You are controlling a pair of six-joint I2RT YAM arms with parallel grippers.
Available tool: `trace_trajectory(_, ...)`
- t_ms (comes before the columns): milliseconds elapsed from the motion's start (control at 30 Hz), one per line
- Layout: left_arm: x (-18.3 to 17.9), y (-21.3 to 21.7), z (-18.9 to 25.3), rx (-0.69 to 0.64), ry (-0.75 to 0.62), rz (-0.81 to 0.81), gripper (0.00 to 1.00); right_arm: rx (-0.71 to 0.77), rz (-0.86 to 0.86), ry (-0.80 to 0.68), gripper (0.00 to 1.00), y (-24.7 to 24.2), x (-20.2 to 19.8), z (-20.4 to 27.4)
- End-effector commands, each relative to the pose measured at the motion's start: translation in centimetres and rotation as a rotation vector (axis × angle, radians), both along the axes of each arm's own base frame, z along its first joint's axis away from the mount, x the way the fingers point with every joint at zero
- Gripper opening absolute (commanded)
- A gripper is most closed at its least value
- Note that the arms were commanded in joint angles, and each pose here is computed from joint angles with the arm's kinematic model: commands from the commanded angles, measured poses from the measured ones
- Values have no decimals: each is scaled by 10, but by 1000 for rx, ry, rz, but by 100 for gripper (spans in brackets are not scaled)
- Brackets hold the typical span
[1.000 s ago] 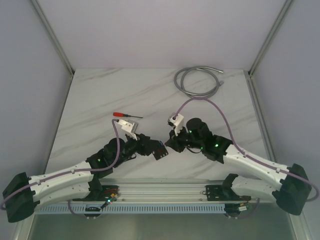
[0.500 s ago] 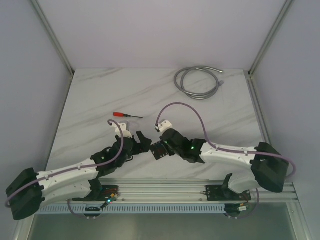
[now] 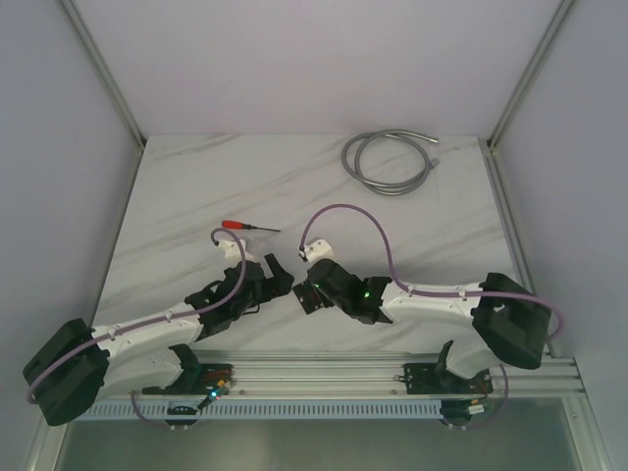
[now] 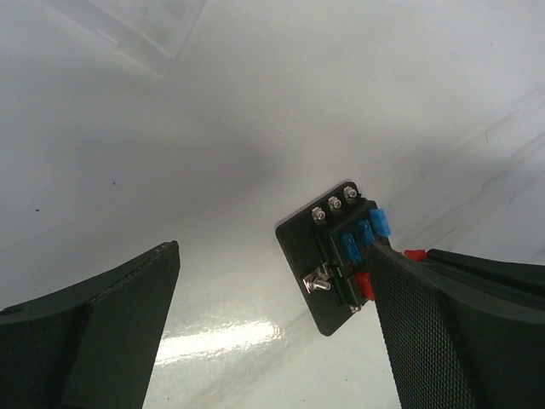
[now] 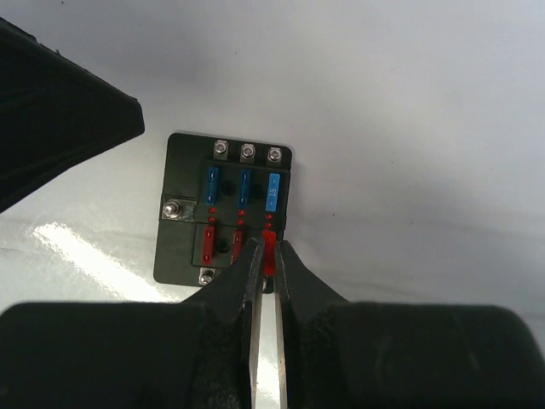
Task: Snap on the fuse box
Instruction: Install the fuse at the fuse box base.
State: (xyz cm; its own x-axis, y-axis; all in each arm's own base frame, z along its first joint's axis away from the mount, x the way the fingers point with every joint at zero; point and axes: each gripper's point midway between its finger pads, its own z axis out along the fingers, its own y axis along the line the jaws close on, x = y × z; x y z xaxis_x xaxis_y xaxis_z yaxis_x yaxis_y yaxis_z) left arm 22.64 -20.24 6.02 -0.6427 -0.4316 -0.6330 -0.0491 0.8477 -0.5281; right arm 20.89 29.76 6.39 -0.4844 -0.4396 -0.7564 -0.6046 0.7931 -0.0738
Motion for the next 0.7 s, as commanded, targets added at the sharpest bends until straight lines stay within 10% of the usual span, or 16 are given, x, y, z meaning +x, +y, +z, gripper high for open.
trace_trajectory(0,-1,-4,-1,-30,34,-7,100,45,-36,-26,0,12,7,9)
trace_trajectory(667,1,-4,-4,-33,48,-4,100,0,-77,-2,0,6,6,-6)
